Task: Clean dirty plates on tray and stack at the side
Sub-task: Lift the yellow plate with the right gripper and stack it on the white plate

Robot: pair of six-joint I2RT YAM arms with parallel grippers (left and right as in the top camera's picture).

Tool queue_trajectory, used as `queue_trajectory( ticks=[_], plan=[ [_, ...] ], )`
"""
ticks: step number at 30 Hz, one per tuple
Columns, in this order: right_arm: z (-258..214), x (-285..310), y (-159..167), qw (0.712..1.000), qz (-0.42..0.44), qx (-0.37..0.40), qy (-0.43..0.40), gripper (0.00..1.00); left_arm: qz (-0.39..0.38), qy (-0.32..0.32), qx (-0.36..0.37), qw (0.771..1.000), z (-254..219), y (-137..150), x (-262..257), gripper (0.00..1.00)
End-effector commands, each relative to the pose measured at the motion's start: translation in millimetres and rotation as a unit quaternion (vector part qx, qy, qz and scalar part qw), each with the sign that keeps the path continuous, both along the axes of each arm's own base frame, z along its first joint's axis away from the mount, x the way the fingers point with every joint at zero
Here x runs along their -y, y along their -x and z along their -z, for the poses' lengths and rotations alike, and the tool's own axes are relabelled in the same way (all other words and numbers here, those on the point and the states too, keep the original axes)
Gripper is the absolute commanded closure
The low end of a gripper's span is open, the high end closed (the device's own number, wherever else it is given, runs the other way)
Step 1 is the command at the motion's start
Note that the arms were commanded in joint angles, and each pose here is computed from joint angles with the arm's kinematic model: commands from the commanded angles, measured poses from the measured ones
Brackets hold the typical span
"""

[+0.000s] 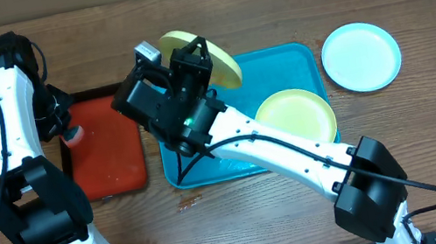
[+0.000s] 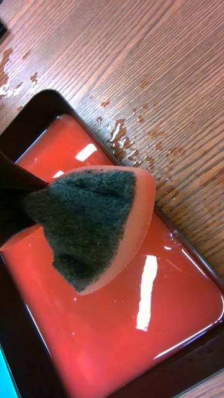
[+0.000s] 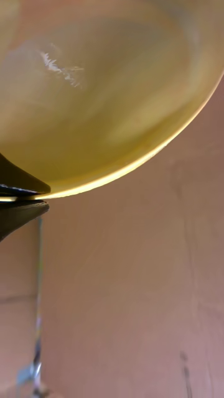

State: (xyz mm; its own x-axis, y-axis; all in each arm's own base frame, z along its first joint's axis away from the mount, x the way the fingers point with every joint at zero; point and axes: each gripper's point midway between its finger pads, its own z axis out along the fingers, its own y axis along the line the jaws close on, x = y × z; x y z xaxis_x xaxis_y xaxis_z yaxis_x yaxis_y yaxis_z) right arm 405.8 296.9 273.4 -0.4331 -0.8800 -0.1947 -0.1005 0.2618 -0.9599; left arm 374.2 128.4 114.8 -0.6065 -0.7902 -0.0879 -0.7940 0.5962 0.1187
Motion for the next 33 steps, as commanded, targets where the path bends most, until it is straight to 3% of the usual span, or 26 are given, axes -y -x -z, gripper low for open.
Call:
queue_trajectory(
  ticks=[1, 4, 6, 8, 10, 13, 18, 22, 28, 33],
  plan=[
    [-24, 12, 4, 0.999, 0.032, 0.039, 0.003, 0.96, 0.003, 0.005, 0.002, 1.000, -2, 1, 3, 0.96],
    [-9, 9, -1, 0.996, 0.024, 0.035, -0.080, 0.96, 0.007, 0.005, 0.001, 1.000, -2, 1, 3, 0.96],
    [27, 7, -5, 0.987, 0.005, -0.041, -0.154, 0.96, 0.015, 0.006, 0.000, 1.000, -2, 1, 3, 0.96],
    [75, 3, -3, 0.957, -0.023, -0.181, -0.225, 0.96, 0.016, 0.007, -0.003, 1.000, -2, 3, 3, 0.96],
    [98, 13, -7, 0.925, -0.022, -0.259, -0.278, 0.96, 0.016, 0.007, -0.003, 1.000, -2, 3, 4, 0.96],
    [100, 58, -33, 0.887, 0.058, -0.251, -0.383, 0.96, 0.016, 0.016, 0.000, 1.000, -2, 2, 6, 0.96],
    [112, 129, -55, 0.766, 0.103, -0.333, -0.541, 0.96, 0.020, 0.025, 0.003, 0.999, -2, 0, 11, 0.96],
    [122, 215, -63, 0.693, 0.169, -0.332, -0.617, 0.96, 0.025, 0.025, 0.003, 0.999, -2, -1, 14, 0.96],
    [158, 349, -47, 0.637, 0.296, -0.276, -0.656, 0.96, 0.036, 0.024, 0.006, 0.999, -2, -5, 23, 0.96],
    [181, 414, -32, 0.593, 0.363, -0.216, -0.686, 0.96, 0.047, 0.023, 0.008, 0.999, -2, -9, 31, 0.96]
  ],
)
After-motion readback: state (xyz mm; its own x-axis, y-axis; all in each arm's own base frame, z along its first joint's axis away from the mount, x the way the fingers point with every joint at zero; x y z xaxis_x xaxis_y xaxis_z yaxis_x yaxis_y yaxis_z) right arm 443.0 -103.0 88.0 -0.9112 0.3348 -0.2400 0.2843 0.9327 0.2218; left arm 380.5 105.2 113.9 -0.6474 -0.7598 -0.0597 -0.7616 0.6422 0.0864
